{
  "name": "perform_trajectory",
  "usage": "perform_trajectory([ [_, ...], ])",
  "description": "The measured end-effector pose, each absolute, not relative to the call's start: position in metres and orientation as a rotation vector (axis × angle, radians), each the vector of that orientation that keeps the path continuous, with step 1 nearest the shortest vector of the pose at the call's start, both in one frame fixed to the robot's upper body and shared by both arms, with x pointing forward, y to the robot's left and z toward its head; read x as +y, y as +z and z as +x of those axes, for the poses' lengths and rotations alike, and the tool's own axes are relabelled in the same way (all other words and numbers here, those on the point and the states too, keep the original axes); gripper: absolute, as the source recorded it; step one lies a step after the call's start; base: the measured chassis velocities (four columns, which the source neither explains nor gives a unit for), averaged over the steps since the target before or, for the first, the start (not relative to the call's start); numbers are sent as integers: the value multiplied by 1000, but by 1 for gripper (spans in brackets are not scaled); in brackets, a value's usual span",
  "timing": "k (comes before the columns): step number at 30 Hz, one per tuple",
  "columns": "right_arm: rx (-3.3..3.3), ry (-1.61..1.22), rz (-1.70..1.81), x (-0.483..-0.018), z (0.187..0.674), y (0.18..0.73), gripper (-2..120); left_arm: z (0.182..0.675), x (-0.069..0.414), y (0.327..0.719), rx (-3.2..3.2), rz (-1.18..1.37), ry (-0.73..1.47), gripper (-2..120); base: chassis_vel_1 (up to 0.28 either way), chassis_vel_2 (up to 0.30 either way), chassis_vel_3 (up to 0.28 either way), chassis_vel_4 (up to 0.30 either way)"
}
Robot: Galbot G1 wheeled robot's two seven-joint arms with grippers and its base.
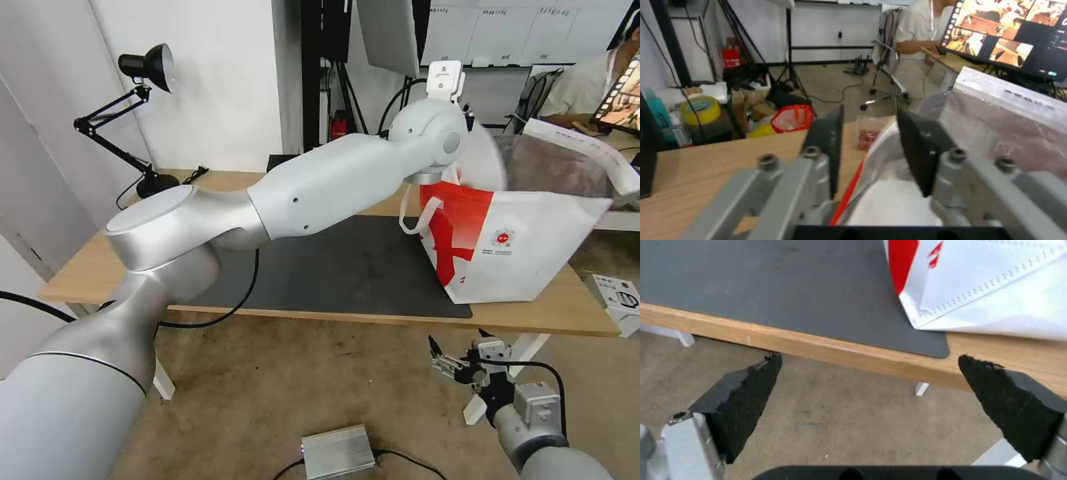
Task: Pick up the trash from the table and place it into the takeout bag.
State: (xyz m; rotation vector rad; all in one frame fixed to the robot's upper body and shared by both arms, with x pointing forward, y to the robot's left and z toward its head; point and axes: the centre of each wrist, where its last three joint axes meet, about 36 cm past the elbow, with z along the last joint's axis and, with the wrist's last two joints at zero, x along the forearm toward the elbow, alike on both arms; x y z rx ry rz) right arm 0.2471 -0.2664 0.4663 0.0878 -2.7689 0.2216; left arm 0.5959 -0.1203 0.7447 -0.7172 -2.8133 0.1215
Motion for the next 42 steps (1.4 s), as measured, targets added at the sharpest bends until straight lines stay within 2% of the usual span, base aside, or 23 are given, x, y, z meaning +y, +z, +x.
perform_trajectory([
  [4,-2769,222,88,-266,247,466,100,594,-121,747,-2810,-724,131,61,0,0,0,0],
  [6,-2769,222,88,-266,247,466,100,594,-121,748,-2810,-724,132,62,0,0,0,0],
  [8,-2769,222,88,-266,247,466,100,591,-121,749,-2819,-731,153,76,0,0,0,0],
  [10,-2769,222,88,-266,247,466,100,591,-121,750,-2821,-732,159,77,0,0,0,0],
  [12,-2769,222,88,-266,247,466,100,588,-121,754,-2829,-718,183,89,0,0,0,0],
  [16,-2769,222,88,-266,247,466,100,590,-117,757,-2844,-706,186,98,0,0,0,0],
  [24,-2769,222,88,-266,247,466,100,597,-91,756,-2902,-669,152,100,0,0,0,0],
  [27,-2769,222,88,-266,247,466,100,598,-58,742,-2928,-633,124,100,0,0,0,0],
  [29,-2769,222,88,-266,247,466,100,598,-54,740,-2931,-631,120,100,0,0,0,0],
  [33,-2769,222,88,-266,247,466,100,586,-11,721,-2969,-600,95,100,0,0,0,0],
  [39,-2769,222,88,-266,247,466,100,575,18,708,-2999,-584,100,100,0,0,0,0],
  [42,-2769,222,88,-266,247,466,100,563,48,691,-3015,-560,116,100,0,0,0,0],
])
